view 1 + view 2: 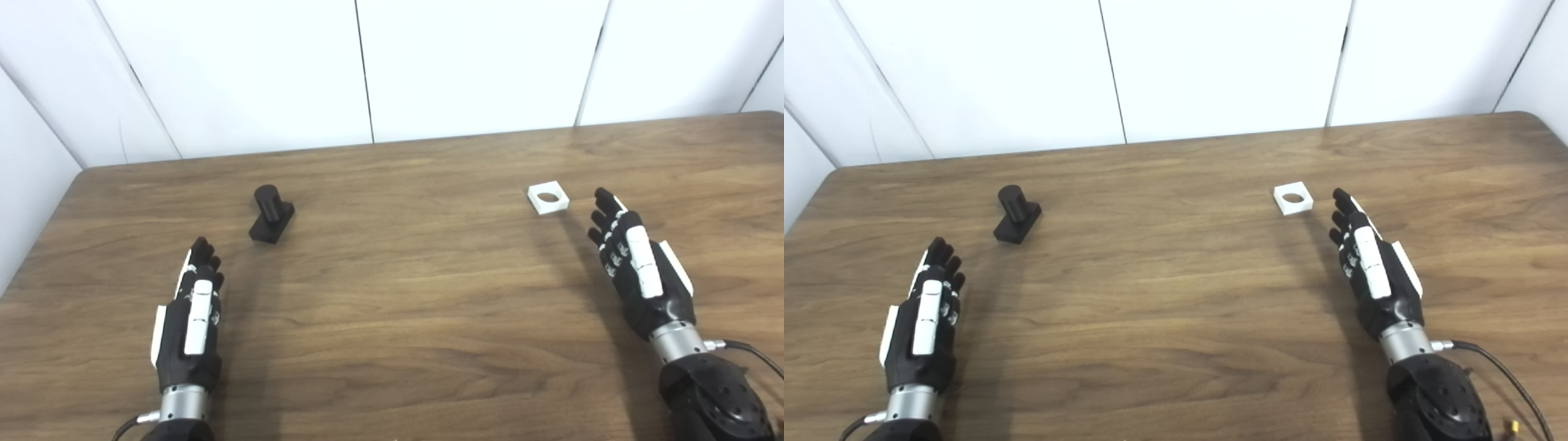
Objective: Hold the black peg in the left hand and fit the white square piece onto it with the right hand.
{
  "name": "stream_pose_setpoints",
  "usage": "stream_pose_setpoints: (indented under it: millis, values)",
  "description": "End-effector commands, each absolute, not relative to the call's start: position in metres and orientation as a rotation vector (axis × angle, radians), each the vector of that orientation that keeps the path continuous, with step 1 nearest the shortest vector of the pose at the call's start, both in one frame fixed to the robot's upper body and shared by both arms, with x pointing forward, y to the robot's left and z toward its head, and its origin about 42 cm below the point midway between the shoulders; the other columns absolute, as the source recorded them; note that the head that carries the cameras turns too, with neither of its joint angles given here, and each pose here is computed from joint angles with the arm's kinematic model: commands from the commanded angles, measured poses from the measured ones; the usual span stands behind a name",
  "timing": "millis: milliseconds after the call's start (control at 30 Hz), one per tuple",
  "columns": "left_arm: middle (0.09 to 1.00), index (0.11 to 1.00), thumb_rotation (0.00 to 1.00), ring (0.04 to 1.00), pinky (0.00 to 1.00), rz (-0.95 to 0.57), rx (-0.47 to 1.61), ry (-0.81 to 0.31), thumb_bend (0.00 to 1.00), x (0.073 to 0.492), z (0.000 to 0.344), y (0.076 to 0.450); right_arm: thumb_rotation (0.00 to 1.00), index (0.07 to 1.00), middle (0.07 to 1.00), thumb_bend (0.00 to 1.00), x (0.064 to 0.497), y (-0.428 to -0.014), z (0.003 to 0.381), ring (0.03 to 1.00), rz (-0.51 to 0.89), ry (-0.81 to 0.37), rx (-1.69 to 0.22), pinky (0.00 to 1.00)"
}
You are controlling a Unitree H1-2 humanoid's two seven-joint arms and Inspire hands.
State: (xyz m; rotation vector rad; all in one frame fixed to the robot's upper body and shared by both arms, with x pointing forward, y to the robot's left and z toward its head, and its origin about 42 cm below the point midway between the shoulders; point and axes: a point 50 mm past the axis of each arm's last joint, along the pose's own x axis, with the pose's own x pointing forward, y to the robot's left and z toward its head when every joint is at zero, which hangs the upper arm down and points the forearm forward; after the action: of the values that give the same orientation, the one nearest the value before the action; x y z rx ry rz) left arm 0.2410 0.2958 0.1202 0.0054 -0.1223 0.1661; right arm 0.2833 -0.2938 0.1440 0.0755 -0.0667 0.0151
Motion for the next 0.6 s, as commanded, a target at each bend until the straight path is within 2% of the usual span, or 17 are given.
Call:
stream_pose_setpoints:
  millis: [0,233,367,567]
  values:
    - [0.994,0.963,0.74,1.000,1.00,0.181,0.105,-0.232,0.51,0.251,0.145,0.297,0.90,0.952,0.998,0.57,0.290,-0.294,0.158,1.000,0.039,-0.156,0.062,1.00]
    - [0.979,0.942,0.70,1.000,1.00,0.254,0.357,-0.247,0.52,0.260,0.171,0.285,0.91,0.950,1.000,0.57,0.289,-0.294,0.156,1.000,0.042,-0.150,0.063,1.00]
    - [0.998,0.945,0.73,1.000,1.00,0.288,0.528,-0.222,0.58,0.263,0.184,0.279,0.91,0.952,1.000,0.57,0.290,-0.294,0.155,1.000,0.042,-0.150,0.070,1.00]
    - [0.961,0.894,0.57,1.000,1.00,0.401,0.666,-0.198,0.68,0.274,0.198,0.271,0.90,0.962,1.000,0.58,0.289,-0.295,0.153,1.000,0.045,-0.147,0.083,1.00]
